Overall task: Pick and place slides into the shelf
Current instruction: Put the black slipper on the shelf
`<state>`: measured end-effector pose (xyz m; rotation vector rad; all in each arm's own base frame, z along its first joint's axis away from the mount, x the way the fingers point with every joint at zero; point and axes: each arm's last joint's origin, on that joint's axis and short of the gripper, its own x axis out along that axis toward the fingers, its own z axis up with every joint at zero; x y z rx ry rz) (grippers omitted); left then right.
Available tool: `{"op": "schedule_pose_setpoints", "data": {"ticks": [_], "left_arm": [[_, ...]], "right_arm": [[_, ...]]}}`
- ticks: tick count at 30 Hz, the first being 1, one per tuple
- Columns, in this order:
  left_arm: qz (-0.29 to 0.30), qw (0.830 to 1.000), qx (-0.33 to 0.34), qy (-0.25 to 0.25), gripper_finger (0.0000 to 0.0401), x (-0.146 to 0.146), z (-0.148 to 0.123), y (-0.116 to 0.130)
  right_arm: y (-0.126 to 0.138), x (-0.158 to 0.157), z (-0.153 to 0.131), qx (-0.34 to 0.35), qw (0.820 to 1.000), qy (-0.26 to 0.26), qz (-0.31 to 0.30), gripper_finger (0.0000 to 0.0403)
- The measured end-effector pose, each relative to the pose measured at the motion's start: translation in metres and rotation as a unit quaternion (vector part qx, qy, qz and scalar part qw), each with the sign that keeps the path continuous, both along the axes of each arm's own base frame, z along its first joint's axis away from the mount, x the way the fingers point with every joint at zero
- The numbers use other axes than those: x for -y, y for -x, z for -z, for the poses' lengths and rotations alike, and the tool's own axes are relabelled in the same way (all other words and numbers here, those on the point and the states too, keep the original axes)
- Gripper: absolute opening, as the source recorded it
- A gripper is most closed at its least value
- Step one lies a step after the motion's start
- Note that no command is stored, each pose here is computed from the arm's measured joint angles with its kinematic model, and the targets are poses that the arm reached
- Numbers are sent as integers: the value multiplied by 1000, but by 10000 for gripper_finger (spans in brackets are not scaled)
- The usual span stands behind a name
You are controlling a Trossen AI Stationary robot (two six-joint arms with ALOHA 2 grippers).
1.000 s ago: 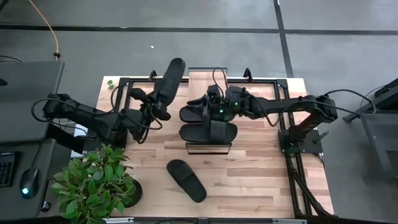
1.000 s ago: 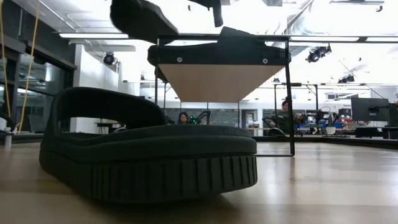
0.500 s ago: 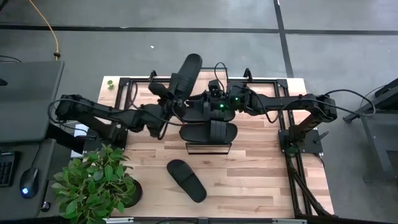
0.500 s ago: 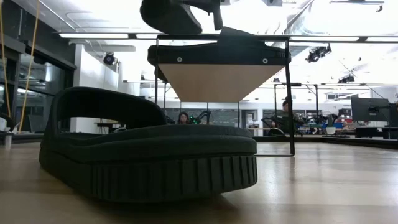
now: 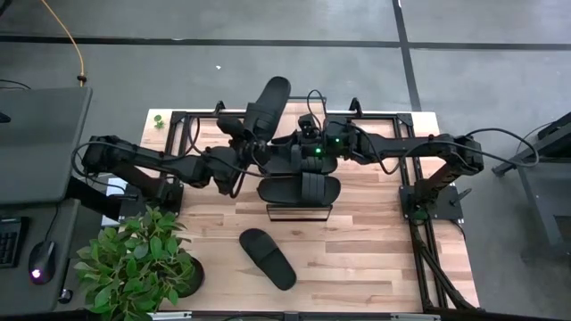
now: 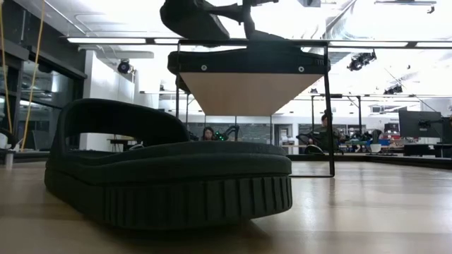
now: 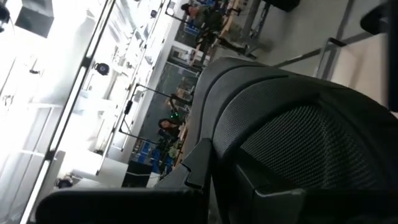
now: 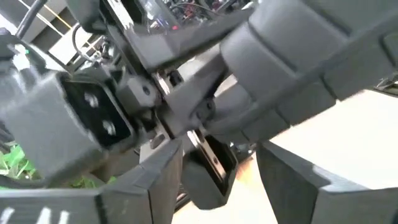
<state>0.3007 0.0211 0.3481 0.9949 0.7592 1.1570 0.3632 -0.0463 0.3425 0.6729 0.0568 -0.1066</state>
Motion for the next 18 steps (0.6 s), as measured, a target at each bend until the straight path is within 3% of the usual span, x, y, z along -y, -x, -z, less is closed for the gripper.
{"op": "schedule_pose_setpoints", "data": {"ticks": [13, 18], "left_arm": [[6, 1000, 1, 0, 20, 1, 0, 0], [17, 1000, 4, 0, 20, 1, 0, -1]], "right_arm": [[0, 2, 0, -1, 1000, 8, 28, 218], [1, 8, 4, -20, 998, 10, 65, 218]]}}
